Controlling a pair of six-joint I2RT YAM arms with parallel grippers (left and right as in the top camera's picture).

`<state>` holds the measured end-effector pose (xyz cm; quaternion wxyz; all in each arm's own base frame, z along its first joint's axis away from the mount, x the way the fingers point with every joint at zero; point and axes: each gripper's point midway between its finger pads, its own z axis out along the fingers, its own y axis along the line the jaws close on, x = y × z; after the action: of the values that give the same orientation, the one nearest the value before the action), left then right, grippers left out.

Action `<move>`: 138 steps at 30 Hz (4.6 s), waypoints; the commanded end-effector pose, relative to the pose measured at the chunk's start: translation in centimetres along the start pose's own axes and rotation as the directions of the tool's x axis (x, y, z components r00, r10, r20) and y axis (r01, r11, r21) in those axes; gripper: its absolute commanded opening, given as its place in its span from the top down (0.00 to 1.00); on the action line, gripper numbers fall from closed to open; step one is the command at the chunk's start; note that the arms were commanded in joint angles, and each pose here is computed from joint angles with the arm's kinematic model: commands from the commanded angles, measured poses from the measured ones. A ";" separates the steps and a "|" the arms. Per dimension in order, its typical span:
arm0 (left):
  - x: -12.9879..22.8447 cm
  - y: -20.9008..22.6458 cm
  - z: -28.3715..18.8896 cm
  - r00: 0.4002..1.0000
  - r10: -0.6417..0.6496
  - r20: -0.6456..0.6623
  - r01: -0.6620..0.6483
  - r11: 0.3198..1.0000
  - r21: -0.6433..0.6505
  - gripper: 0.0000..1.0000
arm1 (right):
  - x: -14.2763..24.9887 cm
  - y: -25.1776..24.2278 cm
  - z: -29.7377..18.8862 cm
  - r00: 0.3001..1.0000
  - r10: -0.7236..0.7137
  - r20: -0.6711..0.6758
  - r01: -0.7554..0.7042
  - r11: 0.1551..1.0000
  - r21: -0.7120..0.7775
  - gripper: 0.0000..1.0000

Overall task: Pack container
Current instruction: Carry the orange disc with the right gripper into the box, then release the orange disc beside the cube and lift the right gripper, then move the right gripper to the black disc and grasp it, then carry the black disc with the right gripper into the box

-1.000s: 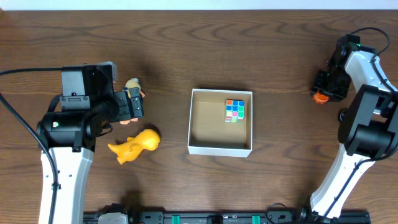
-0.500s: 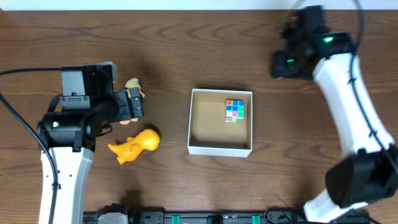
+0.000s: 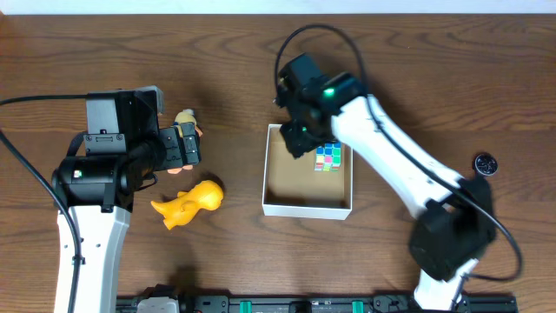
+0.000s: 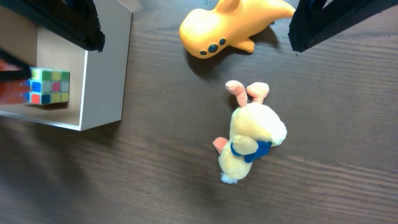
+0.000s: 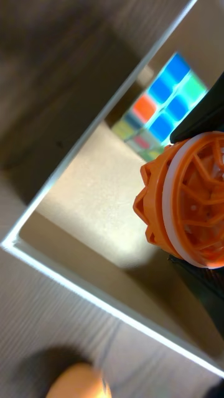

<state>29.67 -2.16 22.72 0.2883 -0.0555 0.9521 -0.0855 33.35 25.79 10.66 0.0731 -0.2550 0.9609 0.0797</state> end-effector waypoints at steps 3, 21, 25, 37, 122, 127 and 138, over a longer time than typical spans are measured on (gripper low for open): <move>-0.4 -0.4 -0.3 1.000 -0.009 0.007 0.009 1.000 0.013 0.02 | 0.2 -0.1 3.9 0.998 -0.014 -0.065 0.015 1.000 0.008 0.63; -0.4 -0.4 -0.3 1.000 -0.009 0.007 0.009 1.000 0.013 0.02 | -1.8 -2.2 5.7 1.000 0.009 -0.008 -0.008 0.999 0.054 0.51; -0.4 -0.4 -0.3 1.000 -0.009 0.007 0.009 1.000 0.013 0.02 | -1.4 -2.2 5.6 1.000 0.012 -0.024 -0.011 0.998 0.056 0.51; -0.3 -0.3 -0.3 1.000 -0.010 0.003 0.010 1.000 0.012 0.02 | -0.7 -3.2 5.5 0.998 0.053 -0.045 -0.047 0.993 0.112 0.34; 0.1 -0.2 -0.3 1.000 -0.012 -0.011 0.012 1.000 0.002 0.02 | 23.4 -39.0 2.9 0.329 0.936 0.125 -0.933 0.302 0.195 0.23; 0.2 -0.1 -0.3 1.000 -0.012 -0.015 0.012 1.000 0.002 0.02 | 23.2 -39.3 2.9 0.340 0.931 0.137 -0.931 0.311 0.193 0.25; 0.3 -0.1 -0.3 1.000 -0.013 -0.021 0.013 1.000 0.000 0.02 | 23.2 -39.3 2.8 0.340 0.931 0.136 -0.930 0.312 0.193 0.46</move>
<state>29.06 -2.16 22.32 0.2741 -0.0569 0.9563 -0.0846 33.82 -18.40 -0.25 0.0530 0.3522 0.9344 -0.0107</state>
